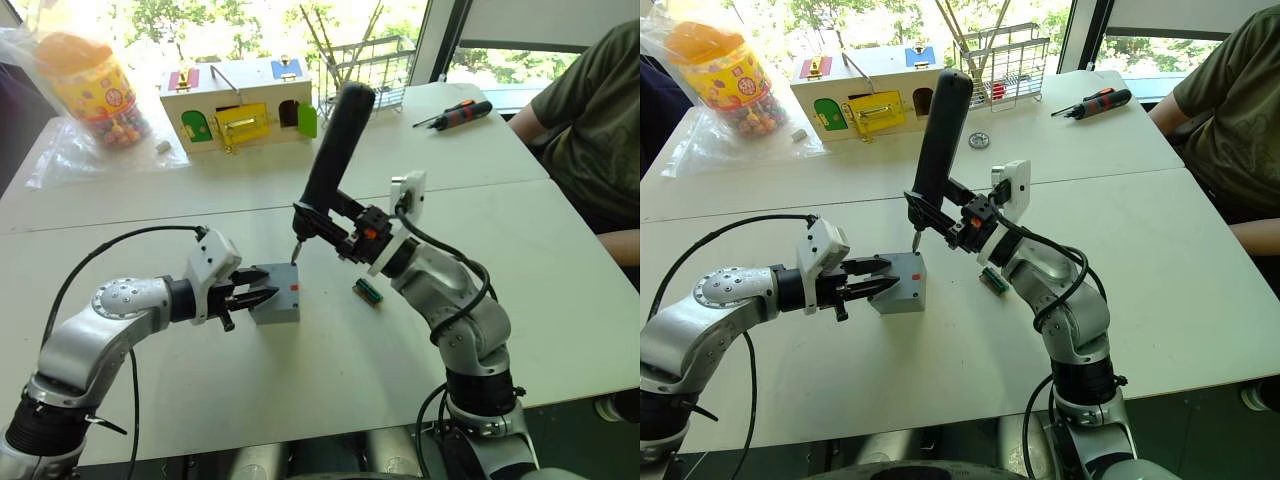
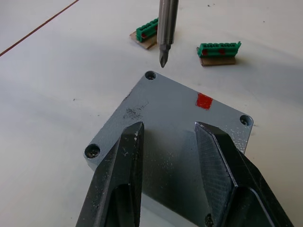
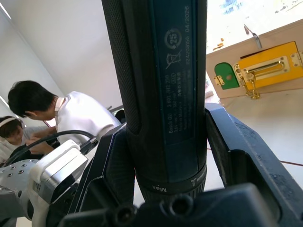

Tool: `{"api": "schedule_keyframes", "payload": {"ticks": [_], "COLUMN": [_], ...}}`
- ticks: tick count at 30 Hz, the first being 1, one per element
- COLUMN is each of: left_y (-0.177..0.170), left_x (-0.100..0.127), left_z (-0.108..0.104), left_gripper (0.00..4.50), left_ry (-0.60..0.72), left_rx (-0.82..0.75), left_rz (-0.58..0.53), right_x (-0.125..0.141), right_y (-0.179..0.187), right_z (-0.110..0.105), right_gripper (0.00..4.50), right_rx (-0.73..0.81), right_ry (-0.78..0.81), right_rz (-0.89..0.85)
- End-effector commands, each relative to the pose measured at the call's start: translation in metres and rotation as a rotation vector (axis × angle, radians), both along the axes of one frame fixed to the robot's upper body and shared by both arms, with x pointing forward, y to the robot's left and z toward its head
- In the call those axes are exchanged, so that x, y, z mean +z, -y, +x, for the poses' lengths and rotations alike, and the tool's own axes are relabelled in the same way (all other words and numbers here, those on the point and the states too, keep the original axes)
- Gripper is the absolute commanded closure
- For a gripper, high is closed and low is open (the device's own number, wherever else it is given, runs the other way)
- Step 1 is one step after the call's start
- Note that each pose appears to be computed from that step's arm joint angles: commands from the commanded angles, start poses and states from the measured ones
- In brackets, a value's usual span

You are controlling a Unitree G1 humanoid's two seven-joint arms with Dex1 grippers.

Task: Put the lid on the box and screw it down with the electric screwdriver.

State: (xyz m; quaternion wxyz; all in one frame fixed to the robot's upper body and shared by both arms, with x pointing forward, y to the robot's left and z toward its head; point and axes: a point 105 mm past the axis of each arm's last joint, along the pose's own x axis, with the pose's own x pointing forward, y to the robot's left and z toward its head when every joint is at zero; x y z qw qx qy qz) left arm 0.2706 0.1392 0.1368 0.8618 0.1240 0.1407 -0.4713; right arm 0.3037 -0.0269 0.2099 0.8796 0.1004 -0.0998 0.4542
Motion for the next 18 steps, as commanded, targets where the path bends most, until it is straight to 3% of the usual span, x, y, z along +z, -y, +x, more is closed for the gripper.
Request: {"api": "schedule_keyframes", "payload": {"ticks": [1,12,18], "left_y": [-0.001,-0.004,-0.006], "left_x": [-0.005,-0.007,-0.01], "left_z": [-0.001,0.0,0.001], "left_gripper": [2.79,2.79,2.79], "left_ry": [-0.013,-0.019,-0.022], "left_rx": [-0.008,-0.006,-0.006], "left_rz": [0.03,0.051,0.062], "right_x": [0.015,0.002,-0.016], "right_y": [-0.002,-0.007,-0.024], "right_z": [-0.005,0.001,-0.006], "right_gripper": [2.62,2.62,2.62], "right_rx": [0.003,0.0,0.084], "right_ry": [0.08,0.087,0.09], "right_rz": [0.03,-0.015,-0.173]}}
